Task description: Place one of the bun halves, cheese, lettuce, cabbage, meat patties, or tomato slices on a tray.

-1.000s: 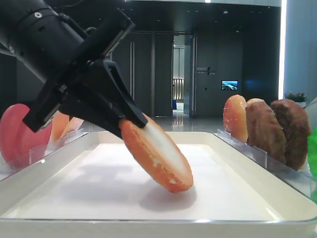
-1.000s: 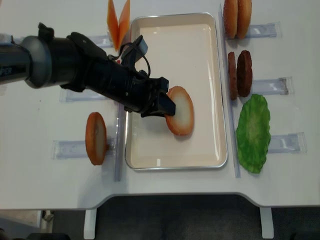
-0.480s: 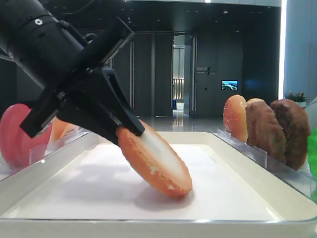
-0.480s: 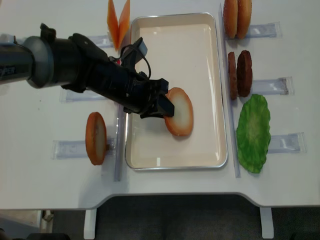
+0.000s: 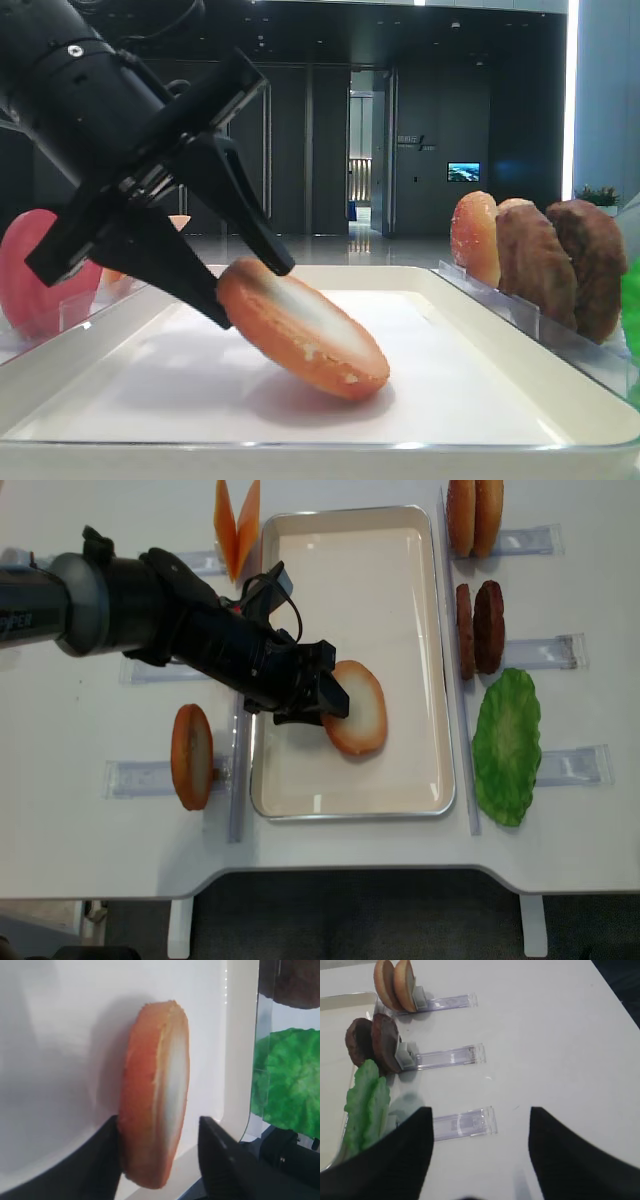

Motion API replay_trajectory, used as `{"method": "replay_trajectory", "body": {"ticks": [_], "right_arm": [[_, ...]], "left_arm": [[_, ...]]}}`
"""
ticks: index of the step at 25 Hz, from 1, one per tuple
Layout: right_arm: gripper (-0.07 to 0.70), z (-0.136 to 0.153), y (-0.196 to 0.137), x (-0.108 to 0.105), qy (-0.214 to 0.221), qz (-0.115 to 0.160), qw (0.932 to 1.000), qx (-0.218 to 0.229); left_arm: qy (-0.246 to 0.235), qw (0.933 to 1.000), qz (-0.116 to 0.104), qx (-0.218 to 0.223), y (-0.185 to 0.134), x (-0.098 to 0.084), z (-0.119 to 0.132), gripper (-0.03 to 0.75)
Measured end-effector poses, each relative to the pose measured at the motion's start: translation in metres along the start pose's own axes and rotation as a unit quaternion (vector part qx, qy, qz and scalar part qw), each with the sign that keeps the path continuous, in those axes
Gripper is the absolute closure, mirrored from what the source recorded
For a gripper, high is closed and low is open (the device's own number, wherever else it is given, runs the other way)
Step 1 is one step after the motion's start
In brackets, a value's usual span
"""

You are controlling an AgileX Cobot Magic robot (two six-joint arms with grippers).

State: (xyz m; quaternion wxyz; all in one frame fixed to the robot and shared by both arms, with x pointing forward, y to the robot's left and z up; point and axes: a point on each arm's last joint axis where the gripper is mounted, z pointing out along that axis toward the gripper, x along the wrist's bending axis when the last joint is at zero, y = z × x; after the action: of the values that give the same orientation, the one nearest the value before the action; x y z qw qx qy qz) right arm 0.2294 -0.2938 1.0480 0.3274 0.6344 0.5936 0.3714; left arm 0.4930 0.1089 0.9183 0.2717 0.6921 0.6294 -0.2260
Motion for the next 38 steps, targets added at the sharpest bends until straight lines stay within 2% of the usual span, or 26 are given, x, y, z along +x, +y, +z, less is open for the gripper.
{"method": "replay_trajectory", "body": {"ticks": [3, 5, 11, 21, 27, 32, 38], "right_arm": [[0.220, 0.000, 0.000, 0.000, 0.000, 0.000, 1.0000, 0.000], [0.220, 0.000, 0.000, 0.000, 0.000, 0.000, 1.0000, 0.000], [0.220, 0.000, 0.000, 0.000, 0.000, 0.000, 1.0000, 0.000], [0.220, 0.000, 0.000, 0.000, 0.000, 0.000, 1.0000, 0.000], [0.220, 0.000, 0.000, 0.000, 0.000, 0.000, 1.0000, 0.000], [0.220, 0.000, 0.000, 0.000, 0.000, 0.000, 1.0000, 0.000], [0.220, 0.000, 0.000, 0.000, 0.000, 0.000, 1.0000, 0.000]], "left_arm": [[0.001, 1.0000, -0.007, 0.001, 0.000, 0.000, 0.000, 0.250], [0.001, 1.0000, -0.009, 0.001, 0.000, 0.000, 0.000, 0.218], [0.024, 0.9994, -0.022, 0.008, -0.003, 0.001, -0.005, 0.200], [0.042, 0.9989, -0.021, -0.001, -0.004, -0.004, -0.018, 0.197], [0.058, 0.9982, -0.013, -0.006, -0.006, -0.006, -0.026, 0.196], [0.082, 0.9966, 0.007, -0.009, -0.008, -0.012, -0.042, 0.195], [0.135, 0.9903, 0.033, 0.007, -0.006, -0.024, -0.070, 0.195]]}}
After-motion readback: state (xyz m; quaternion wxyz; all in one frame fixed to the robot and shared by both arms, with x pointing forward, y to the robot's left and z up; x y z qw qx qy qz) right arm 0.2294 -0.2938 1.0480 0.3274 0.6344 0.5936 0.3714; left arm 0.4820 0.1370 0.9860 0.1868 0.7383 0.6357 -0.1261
